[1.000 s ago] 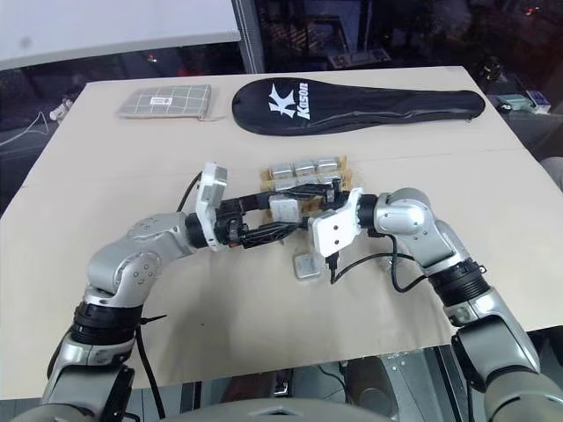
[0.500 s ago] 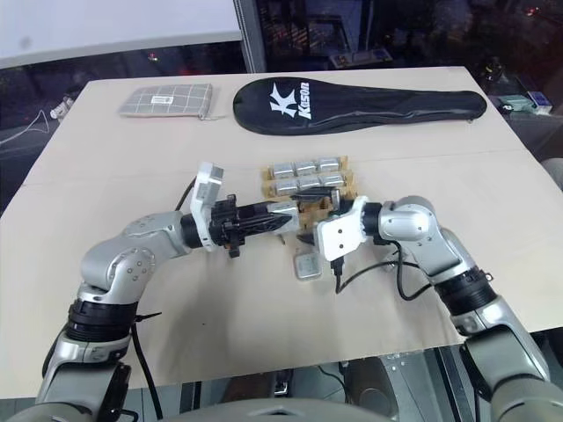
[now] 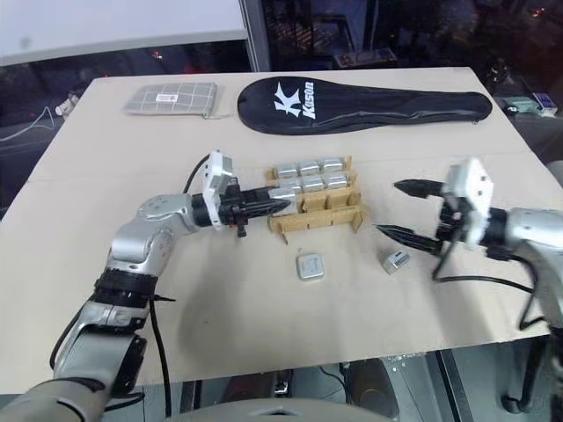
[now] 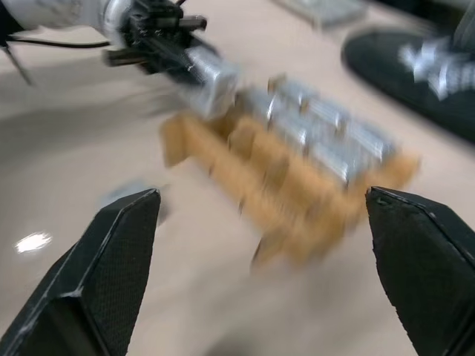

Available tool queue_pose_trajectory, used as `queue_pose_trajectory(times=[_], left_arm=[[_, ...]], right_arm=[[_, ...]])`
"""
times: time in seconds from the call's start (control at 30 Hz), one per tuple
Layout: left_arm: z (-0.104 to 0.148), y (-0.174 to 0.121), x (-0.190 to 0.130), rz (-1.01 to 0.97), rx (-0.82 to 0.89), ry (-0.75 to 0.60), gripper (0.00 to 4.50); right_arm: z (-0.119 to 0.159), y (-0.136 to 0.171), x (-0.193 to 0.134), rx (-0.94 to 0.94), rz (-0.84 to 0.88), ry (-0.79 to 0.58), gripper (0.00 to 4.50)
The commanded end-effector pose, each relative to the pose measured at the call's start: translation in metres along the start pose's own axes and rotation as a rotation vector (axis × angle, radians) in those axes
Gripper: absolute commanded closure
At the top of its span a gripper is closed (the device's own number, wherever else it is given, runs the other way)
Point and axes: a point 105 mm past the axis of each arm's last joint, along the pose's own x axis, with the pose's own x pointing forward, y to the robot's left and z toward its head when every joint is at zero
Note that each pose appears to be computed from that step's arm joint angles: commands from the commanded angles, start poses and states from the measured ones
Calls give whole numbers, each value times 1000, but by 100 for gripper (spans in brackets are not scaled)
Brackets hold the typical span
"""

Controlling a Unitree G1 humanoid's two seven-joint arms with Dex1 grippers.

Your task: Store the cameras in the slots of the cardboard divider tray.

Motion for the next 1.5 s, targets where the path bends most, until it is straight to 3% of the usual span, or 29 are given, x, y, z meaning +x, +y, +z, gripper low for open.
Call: queue_pose_trajectory(times=[0.03,0.2,0.47,0.87,1.17,1.5], left_arm=[[7,6,3,-11,98,-16,370],[5,8,13,-29,114,-22,370],[-9,-1,14,-73,124,30,370],[-20,5,2,27,134,36,370],[-32,0,7,24,67,80,370],[-27,-5,15,8,90,31,370]], right_arm=[[3,11,-21,30,-1,-35,11],[-30,28,-47,133,-55,14,11],[-51,37,-69,169,-102,30,11],[-39,33,-78,91,-116,-146,11],[-43,32,-76,87,-99,-136,11],[-43,32,-75,86,-110,-139,11]])
